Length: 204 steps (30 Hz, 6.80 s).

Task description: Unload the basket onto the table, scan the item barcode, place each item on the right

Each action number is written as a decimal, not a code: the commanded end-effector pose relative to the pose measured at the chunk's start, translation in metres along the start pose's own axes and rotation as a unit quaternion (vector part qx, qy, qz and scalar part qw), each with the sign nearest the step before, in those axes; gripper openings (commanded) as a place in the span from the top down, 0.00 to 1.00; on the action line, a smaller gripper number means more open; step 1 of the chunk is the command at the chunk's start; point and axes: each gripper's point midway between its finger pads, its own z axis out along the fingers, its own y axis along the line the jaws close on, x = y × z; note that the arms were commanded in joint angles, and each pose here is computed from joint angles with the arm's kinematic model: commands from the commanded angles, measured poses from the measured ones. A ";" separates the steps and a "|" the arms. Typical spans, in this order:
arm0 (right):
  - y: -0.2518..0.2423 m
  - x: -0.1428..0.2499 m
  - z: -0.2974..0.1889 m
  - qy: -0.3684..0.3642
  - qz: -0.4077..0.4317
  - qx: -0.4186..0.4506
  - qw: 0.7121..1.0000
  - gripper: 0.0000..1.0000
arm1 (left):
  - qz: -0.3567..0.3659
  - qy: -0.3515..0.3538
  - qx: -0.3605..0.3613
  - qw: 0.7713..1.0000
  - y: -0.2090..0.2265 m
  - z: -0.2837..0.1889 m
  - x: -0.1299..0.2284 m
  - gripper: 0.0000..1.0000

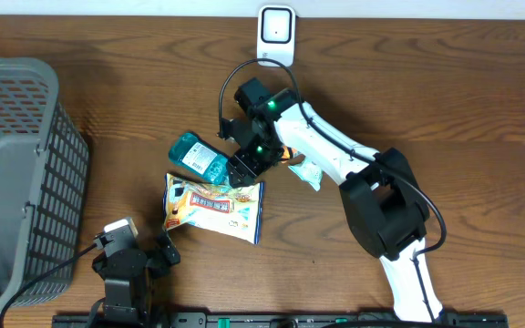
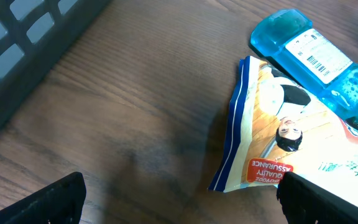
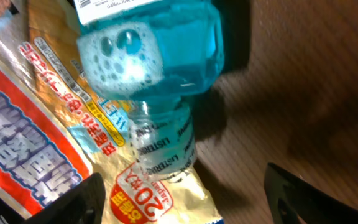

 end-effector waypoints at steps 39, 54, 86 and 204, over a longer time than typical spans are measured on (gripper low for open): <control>-0.003 0.009 0.016 0.075 -0.039 0.092 0.992 0.85 | 0.019 0.030 -0.017 0.999 0.008 -0.001 0.015 0.03; 0.030 0.034 -0.091 0.140 0.007 0.109 0.984 0.90 | 0.019 0.030 -0.017 0.999 0.008 -0.001 0.015 0.02; 0.012 -0.073 -0.026 -0.035 -0.040 0.213 0.976 0.12 | 0.019 0.030 -0.017 0.999 0.008 -0.001 0.015 0.02; -0.034 -0.003 -0.041 0.135 -0.037 0.278 0.950 0.95 | 0.019 0.030 -0.017 0.999 0.008 -0.001 0.015 0.02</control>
